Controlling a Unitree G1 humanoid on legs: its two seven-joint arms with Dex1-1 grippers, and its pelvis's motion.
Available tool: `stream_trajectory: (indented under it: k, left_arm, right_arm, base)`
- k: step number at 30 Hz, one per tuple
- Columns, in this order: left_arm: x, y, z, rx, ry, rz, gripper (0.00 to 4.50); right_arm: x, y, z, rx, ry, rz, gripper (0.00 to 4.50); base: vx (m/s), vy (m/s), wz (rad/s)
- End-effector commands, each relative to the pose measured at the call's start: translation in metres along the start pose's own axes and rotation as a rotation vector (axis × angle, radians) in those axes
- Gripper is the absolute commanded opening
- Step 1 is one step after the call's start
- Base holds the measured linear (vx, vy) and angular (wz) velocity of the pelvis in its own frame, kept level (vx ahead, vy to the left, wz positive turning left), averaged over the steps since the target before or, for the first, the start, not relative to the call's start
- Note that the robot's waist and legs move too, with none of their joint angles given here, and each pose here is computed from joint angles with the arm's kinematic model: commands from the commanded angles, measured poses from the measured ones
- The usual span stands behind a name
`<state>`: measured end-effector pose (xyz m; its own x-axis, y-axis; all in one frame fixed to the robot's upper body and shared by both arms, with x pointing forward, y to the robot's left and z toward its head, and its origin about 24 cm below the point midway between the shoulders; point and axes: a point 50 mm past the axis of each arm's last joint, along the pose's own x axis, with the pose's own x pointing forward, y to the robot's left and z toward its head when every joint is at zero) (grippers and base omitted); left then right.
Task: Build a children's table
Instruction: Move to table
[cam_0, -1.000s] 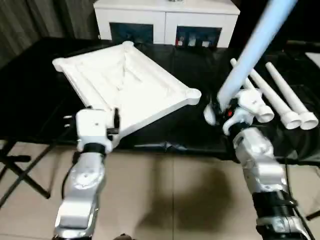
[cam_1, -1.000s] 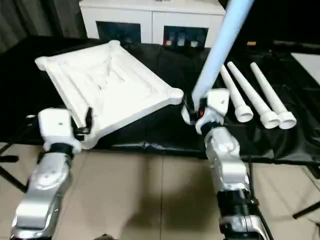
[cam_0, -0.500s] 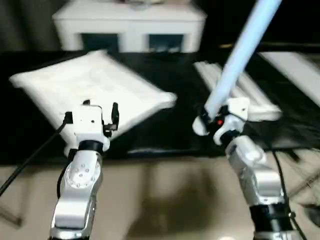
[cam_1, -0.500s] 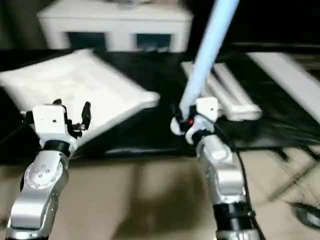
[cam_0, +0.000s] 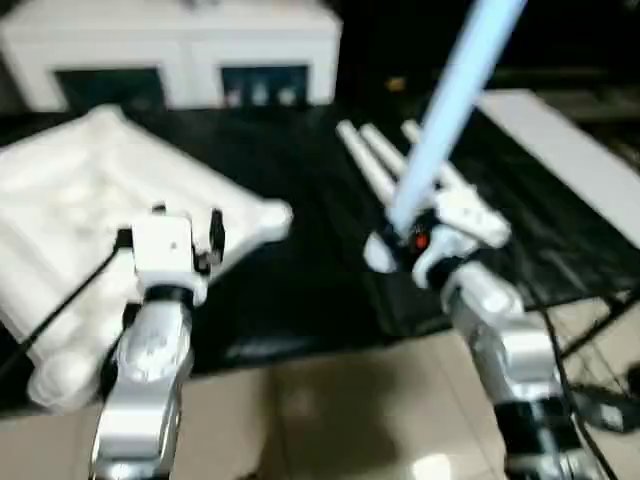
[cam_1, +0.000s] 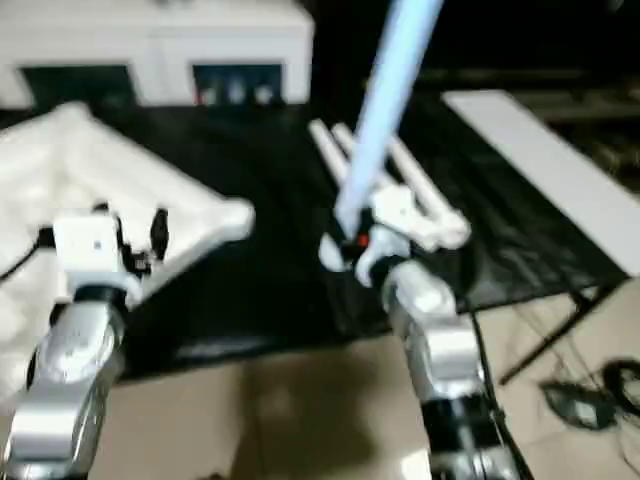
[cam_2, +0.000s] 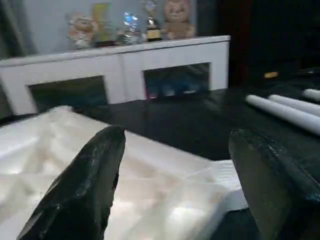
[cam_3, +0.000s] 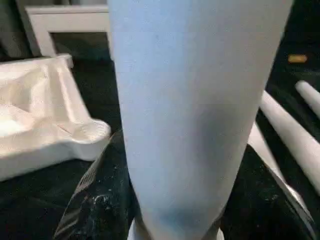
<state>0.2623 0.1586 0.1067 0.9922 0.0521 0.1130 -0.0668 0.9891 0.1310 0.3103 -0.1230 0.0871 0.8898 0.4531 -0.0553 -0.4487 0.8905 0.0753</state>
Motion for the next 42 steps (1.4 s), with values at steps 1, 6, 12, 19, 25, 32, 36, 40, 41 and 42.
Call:
stream_trajectory:
  k: [1,6,12,19,25,32,36,40,41,42]
  left_arm:
    - [-0.004,0.012,0.002,0.033,-0.006,0.044,3.72]
    - [-0.007,0.018,0.003,0.046,-0.005,0.069,3.72]
    - [-0.009,0.017,0.002,0.052,0.003,0.060,3.72]
    - [-0.006,0.014,0.000,0.049,0.012,0.030,3.72]
    - [-0.001,0.007,0.001,0.044,0.011,-0.029,3.72]
    - [0.005,0.000,0.000,0.013,0.018,-0.069,3.72]
    - [0.005,-0.002,-0.003,-0.005,0.026,-0.069,3.72]
    - [0.004,-0.001,-0.004,-0.007,0.031,-0.062,3.72]
    - [0.004,0.000,-0.003,-0.006,0.029,-0.060,3.72]
    - [0.004,0.000,-0.003,-0.007,0.028,-0.057,3.72]
  right_arm:
    - [0.005,0.010,0.007,-0.017,-0.021,0.052,1.87]
    - [0.005,0.014,0.005,-0.001,-0.009,0.092,1.87]
    - [0.002,0.010,0.005,0.021,-0.019,0.084,1.87]
    - [-0.002,-0.001,0.005,-0.001,-0.025,0.026,1.87]
    - [-0.003,-0.004,0.007,-0.003,-0.030,0.009,1.87]
    - [-0.007,-0.007,0.004,0.003,-0.018,-0.016,1.87]
    - [-0.009,-0.008,0.006,-0.013,-0.024,-0.024,1.87]
    - [-0.009,-0.010,0.007,-0.028,-0.018,-0.020,1.87]
    - [-0.009,-0.010,0.007,-0.034,-0.015,-0.018,1.87]
    - [-0.009,-0.010,0.007,-0.038,-0.014,-0.016,1.87]
  base:
    - [0.104,-0.031,0.37]
    - [0.164,0.027,0.44]
    - [0.084,0.004,0.29]
    - [0.037,-0.038,0.19]
    - [0.067,0.061,0.21]
    - [0.098,0.019,-0.21]
    - [0.137,-0.040,-0.22]
    - [0.144,-0.030,0.00]
    - [0.143,0.012,0.08]
    - [0.143,0.012,0.08]
